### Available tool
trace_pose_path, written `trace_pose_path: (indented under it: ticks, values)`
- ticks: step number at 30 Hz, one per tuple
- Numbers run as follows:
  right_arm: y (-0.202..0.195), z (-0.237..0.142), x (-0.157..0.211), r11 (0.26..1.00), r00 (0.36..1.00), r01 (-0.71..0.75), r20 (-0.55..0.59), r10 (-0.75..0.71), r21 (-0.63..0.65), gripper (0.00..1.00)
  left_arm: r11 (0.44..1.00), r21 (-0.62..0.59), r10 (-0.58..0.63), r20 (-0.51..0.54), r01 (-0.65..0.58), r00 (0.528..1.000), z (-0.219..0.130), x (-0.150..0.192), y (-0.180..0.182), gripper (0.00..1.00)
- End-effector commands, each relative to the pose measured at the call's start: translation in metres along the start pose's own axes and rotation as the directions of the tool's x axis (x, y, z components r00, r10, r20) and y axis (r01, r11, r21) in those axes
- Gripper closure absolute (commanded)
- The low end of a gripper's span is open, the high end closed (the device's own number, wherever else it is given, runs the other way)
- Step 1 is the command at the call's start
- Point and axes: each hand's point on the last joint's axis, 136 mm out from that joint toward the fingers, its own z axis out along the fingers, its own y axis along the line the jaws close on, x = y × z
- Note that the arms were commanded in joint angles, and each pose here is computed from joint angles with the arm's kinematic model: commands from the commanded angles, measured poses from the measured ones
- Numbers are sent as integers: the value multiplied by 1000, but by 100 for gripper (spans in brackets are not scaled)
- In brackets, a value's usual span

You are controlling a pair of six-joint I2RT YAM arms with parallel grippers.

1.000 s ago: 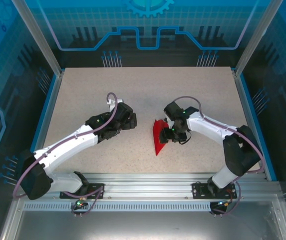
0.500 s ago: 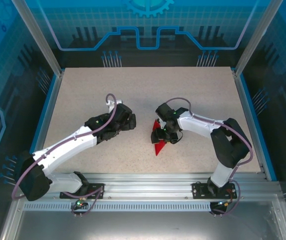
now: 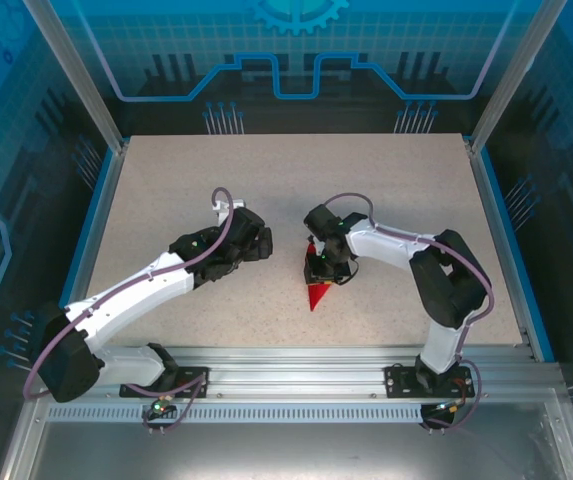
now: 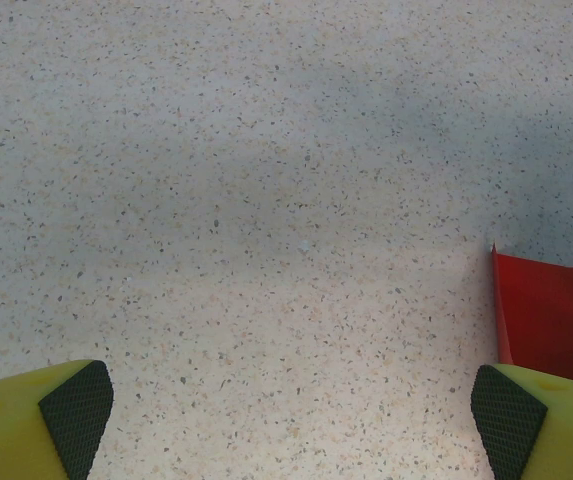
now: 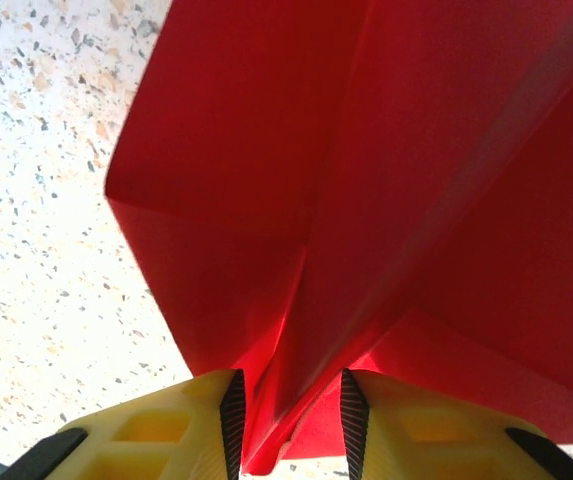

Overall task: Fold a paper plane with a square sheet of paper (fold left side to right side)
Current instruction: Pick up the paper plane at the center of the table.

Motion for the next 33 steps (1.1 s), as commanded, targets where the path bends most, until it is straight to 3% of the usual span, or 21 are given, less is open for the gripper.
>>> trace_pose_path:
  ticks: [1, 14, 20, 26, 33]
  values:
    - [1, 6, 2, 999, 1000, 13, -19, -12, 34, 67, 1000, -26, 6, 13, -6, 1000, 0, 0, 8, 3]
    - [-13, 6, 12, 992, 999, 10, -40, -4, 129, 66, 1000, -30, 1, 20, 0, 1000, -2, 0, 11, 3]
    - [-10, 10, 13, 992, 998, 16, -54, -10, 124, 78, 999, -34, 1, 20, 0, 1000, -3, 1, 13, 3]
    - [-6, -15, 6, 988, 998, 57, -25, -54, 141, 93, 999, -49, -1, 41, 3, 999, -10, -2, 21, 3]
    - [-3, -45, -27, 972, 990, 138, -8, -139, 189, 95, 998, -69, -3, 69, 7, 998, -22, -3, 33, 2]
